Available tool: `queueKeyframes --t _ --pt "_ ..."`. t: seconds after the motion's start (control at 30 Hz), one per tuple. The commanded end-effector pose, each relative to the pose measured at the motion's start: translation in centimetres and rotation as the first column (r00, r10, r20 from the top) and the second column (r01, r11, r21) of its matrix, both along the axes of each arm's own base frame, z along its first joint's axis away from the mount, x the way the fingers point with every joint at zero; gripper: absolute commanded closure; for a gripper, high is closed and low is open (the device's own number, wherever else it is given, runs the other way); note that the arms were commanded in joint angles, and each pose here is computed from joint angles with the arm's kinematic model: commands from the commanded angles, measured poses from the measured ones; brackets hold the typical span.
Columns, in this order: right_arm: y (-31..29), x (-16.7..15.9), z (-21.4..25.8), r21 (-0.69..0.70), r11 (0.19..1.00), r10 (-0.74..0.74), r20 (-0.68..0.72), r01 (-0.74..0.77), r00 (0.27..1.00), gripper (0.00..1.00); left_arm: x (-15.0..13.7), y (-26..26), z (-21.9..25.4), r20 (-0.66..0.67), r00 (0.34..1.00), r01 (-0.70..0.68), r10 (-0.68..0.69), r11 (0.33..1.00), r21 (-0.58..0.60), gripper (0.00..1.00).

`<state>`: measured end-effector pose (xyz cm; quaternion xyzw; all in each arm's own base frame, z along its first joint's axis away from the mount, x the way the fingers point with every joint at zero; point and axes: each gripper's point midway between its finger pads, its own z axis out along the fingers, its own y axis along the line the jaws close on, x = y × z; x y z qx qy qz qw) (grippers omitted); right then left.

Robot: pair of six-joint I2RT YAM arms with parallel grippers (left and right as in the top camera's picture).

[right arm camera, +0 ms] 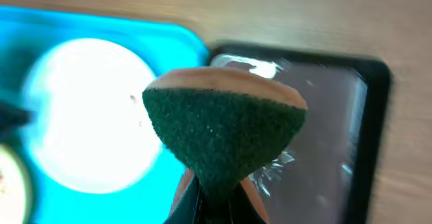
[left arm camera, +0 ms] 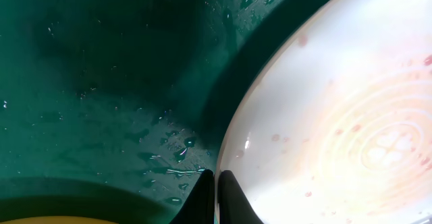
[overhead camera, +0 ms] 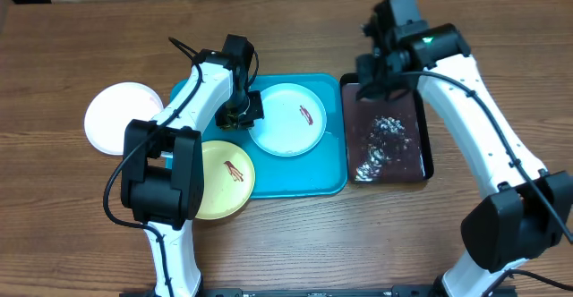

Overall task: Clean dirty plates on tray and stack at the side
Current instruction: 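Carry the sponge with the right gripper onto the light-blue plate, then scrub the light-blue plate with the sponge while left gripper holds rim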

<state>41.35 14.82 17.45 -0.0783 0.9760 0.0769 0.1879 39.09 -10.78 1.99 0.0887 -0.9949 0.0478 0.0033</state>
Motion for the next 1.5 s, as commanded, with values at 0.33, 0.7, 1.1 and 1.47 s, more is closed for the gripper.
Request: queueKeyframes --t 0.33,0.7,1.1,1.47 --pt "10.3 -0.4 -1.2 -0.146 0.973 0.203 0.170 -0.179 0.964 0.96 -1.2 -2.7 -0.3 -0.018 0.999 0.038 -0.038 0.999 -0.017 0.96" --pt "9.2 0.2 -7.8 -0.397 0.906 0.199 0.096 -0.146 0.975 0.96 -1.3 -2.8 -0.3 -0.019 0.999 0.040 -0.041 0.999 -0.016 0.96" --pt "8.0 0.6 -10.1 -0.486 0.865 0.184 0.075 -0.125 0.980 0.96 -1.3 -2.8 -0.3 -0.021 0.999 0.040 -0.040 0.999 -0.017 0.96" --pt "8.1 0.6 -10.6 -0.569 0.815 0.202 0.098 -0.112 0.975 0.96 -1.3 -2.8 -0.3 -0.021 0.999 0.040 -0.040 0.999 -0.017 0.96"
